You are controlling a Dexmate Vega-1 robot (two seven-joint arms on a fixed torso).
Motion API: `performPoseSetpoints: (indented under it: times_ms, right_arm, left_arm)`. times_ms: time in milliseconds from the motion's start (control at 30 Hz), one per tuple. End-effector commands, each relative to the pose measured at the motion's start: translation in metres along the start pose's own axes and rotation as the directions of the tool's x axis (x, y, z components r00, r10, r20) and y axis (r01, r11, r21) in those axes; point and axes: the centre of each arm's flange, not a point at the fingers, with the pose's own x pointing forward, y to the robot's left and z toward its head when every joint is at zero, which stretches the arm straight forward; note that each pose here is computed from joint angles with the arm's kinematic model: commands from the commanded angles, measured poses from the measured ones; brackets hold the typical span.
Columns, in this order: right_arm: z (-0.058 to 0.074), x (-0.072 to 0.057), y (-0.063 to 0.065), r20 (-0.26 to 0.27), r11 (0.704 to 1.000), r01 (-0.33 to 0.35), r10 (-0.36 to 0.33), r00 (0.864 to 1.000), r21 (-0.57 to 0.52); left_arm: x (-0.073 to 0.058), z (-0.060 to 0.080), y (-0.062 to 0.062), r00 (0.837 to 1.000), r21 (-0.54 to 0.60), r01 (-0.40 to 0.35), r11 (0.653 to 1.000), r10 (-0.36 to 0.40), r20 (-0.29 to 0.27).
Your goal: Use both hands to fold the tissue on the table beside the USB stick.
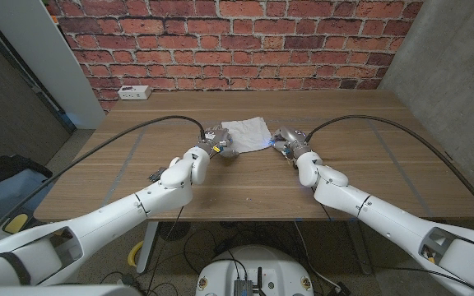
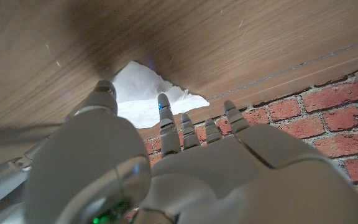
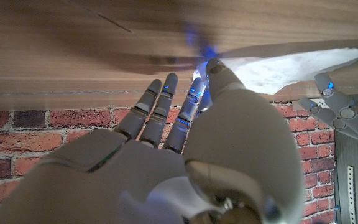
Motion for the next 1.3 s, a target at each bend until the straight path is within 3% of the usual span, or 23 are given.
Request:
performPoseSetpoints:
  times_ms: [33,467,733,1067,1300]
  right_arm:
    - [0.001,-0.004,-0.016,0.006,0.979,0.037,-0.039,0.999,0.202]
    - [0.012,-0.002,-0.033,0.038,0.936,0.023,-0.039,0.999,0.351]
    - [0.014,0.000,-0.037,0.042,0.916,0.026,-0.046,0.998,0.400]
    - [0.014,0.000,-0.043,0.039,0.907,0.047,-0.070,0.997,0.418]
    - [0.013,0.001,-0.046,0.023,0.906,0.072,-0.090,0.996,0.417]
  left_arm:
    - [-0.003,0.004,0.000,0.999,0.026,-0.045,0.999,0.044,0.028]
    - [-0.008,0.010,-0.003,0.992,0.006,-0.116,0.993,0.116,0.050]
    - [-0.005,0.014,-0.007,0.992,0.026,-0.116,0.993,0.114,0.047]
    - [-0.004,0.015,-0.009,0.989,0.072,-0.147,0.986,0.147,0.017]
    - [-0.009,0.008,-0.007,0.981,0.037,-0.194,0.980,0.194,0.017]
